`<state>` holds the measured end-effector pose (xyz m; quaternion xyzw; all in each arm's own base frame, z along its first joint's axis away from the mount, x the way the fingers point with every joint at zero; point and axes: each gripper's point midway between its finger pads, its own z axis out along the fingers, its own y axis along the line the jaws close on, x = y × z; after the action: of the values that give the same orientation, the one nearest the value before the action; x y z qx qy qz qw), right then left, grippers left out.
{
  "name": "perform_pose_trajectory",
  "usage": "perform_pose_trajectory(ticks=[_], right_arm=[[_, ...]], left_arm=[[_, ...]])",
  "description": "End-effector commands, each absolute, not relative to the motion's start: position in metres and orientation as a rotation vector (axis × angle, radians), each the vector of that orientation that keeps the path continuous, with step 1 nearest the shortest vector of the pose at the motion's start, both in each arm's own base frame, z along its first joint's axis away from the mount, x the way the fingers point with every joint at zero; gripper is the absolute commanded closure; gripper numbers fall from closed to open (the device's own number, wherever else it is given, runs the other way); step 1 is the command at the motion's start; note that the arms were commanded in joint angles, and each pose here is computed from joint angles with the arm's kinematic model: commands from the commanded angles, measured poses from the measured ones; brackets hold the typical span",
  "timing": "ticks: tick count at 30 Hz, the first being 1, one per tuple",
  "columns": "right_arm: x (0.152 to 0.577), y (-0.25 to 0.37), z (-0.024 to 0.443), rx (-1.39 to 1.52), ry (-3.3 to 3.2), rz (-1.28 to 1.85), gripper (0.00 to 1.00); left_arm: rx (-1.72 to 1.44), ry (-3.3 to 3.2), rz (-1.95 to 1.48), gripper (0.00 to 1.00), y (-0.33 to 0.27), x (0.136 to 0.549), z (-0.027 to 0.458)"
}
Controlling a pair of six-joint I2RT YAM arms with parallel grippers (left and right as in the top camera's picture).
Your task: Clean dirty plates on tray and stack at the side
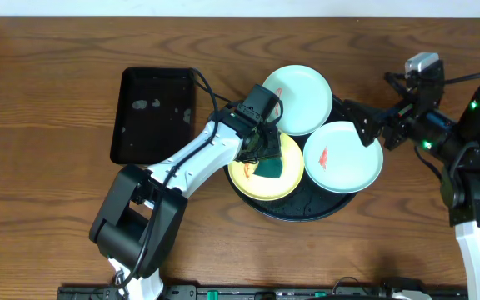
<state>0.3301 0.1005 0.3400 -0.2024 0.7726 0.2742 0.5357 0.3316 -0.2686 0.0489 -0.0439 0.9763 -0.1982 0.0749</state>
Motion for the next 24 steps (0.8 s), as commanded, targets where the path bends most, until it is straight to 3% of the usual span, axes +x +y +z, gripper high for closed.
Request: perform_pose_trajectory(ticks=[1, 8, 10, 12, 17, 18, 19, 20, 24], right_arm=[[0.324, 0.115, 0.356, -0.48, 1.802, 0.817, 0.01], [0.35, 0.084, 0.309, -0.092, 2.088, 0.625, 0.01], [0.352, 0.077, 0.293, -0.029, 2.195, 0.542, 0.01], [0.353, 0.072, 0.281, 0.006, 2.297, 0.478, 0.01], [0.361, 0.102, 0.277, -0.123, 2.363, 0.593, 0.01], [0.361, 0.112, 0.28, -0.157, 2.348, 0.661, 0.06], [0.364, 0.117, 0.285, -0.172, 2.319, 0.699, 0.21], [0.366, 0.121, 0.288, -0.168, 2.304, 0.731, 0.3], [0.377, 0.128, 0.289, -0.17, 2.279, 0.714, 0.44]], left_arm=[[-0.133, 2.933, -0.572, 0.56, -0.265, 0.332, 0.046], [-0.131, 2.923, -0.526, 0.55, -0.26, 0.335, 0.044], [-0.133, 2.929, -0.522, 0.49, -0.259, 0.334, 0.044], [-0.134, 2.94, -0.514, 0.41, -0.258, 0.331, 0.043], [-0.135, 2.944, -0.51, 0.4, -0.257, 0.331, 0.043], [-0.135, 2.944, -0.51, 0.4, -0.257, 0.331, 0.043], [-0.135, 2.944, -0.51, 0.4, -0.257, 0.331, 0.043], [-0.136, 2.945, -0.509, 0.4, -0.257, 0.33, 0.043], [-0.136, 2.947, -0.507, 0.41, -0.256, 0.33, 0.042]])
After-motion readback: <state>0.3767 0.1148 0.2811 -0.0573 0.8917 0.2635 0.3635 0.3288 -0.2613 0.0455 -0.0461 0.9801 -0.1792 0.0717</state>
